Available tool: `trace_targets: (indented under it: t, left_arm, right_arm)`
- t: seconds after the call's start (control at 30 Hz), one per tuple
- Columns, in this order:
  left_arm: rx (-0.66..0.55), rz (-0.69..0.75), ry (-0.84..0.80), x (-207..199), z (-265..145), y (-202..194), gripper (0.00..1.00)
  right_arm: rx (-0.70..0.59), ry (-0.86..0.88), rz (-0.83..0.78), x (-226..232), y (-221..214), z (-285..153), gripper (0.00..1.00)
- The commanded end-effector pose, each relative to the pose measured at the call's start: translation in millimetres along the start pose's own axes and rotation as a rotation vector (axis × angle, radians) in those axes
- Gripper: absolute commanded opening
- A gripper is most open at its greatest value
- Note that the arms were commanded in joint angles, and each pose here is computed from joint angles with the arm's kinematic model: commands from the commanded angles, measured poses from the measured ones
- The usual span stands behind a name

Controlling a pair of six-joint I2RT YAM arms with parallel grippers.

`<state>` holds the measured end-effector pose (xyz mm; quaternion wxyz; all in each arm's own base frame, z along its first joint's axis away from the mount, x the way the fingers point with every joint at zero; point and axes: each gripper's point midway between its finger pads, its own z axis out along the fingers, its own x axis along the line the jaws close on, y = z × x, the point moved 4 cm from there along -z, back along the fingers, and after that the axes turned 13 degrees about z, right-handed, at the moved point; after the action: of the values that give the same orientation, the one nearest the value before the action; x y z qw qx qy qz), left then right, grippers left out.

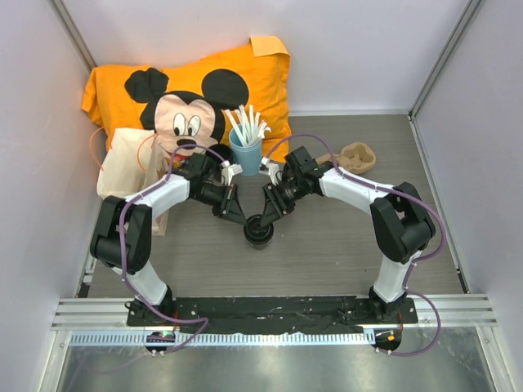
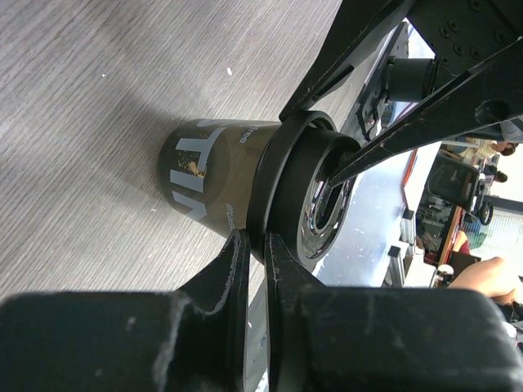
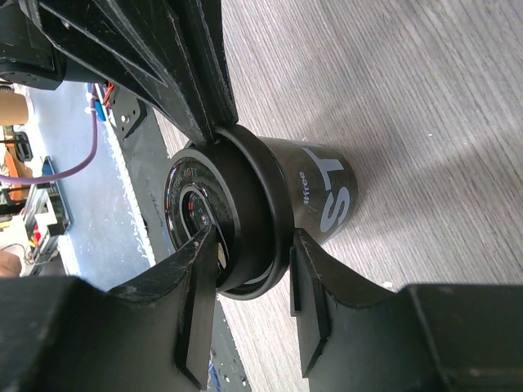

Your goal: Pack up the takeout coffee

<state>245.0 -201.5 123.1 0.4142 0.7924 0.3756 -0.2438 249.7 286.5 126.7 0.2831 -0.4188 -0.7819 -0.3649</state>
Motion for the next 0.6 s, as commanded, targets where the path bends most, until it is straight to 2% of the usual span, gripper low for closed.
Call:
trace_targets:
  t: [0.0, 0.43, 0.57]
  left_arm:
    - [0.106, 0.052, 0.168, 29, 15, -23, 0.08]
    - [0.202, 0.039, 0.252, 46, 22, -36, 0.07]
    - [0.234, 0.031, 0.271, 50, 25, -41, 0.11]
  right_arm:
    - [-0.012, -0.047, -0.053, -11, 1, 9, 0.34]
    - [0.017, -0.043, -0.027, -22, -12, 17, 0.33]
    - [0.013, -0.046, -0.028, -21, -10, 17, 0.32]
